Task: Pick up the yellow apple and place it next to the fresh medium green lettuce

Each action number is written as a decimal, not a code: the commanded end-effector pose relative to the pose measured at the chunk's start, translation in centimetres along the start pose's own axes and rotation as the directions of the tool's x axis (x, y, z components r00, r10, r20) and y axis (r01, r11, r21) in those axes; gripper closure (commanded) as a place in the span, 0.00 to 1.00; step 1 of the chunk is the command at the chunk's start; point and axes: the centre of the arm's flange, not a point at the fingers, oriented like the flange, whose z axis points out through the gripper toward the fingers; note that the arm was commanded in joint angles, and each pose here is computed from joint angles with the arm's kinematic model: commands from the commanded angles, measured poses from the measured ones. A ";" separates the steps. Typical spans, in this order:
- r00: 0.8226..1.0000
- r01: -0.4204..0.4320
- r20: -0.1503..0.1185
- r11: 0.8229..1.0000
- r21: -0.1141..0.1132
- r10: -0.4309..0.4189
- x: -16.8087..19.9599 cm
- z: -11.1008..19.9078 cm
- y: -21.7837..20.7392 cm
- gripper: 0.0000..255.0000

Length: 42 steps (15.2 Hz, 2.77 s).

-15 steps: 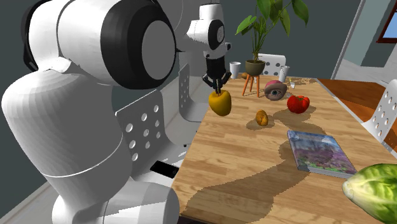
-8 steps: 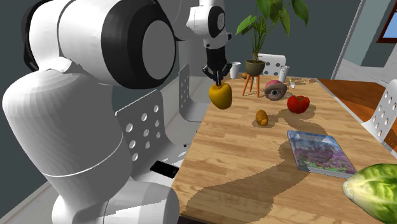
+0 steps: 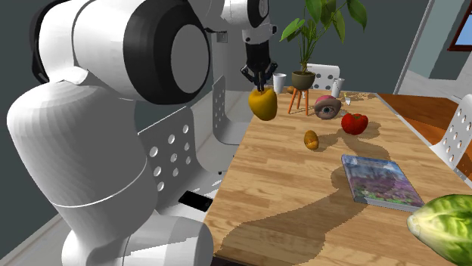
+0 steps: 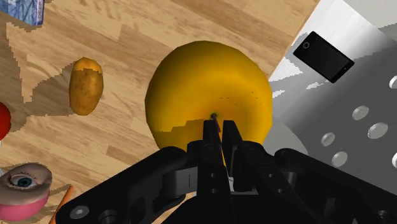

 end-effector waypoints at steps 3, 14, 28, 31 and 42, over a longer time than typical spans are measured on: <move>1.000 0.000 0.000 1.000 0.000 0.000 0.3 -1.8 0.2 1.00; 1.000 0.000 0.000 1.000 0.000 0.000 -11.3 -2.0 9.0 1.00; 1.000 0.000 0.000 1.000 0.000 0.000 -26.0 -2.3 20.1 1.00; 1.000 0.000 0.000 1.000 0.000 0.000 -29.2 -2.4 22.5 1.00; 1.000 0.000 0.000 1.000 0.000 0.000 -38.8 -1.5 29.5 1.00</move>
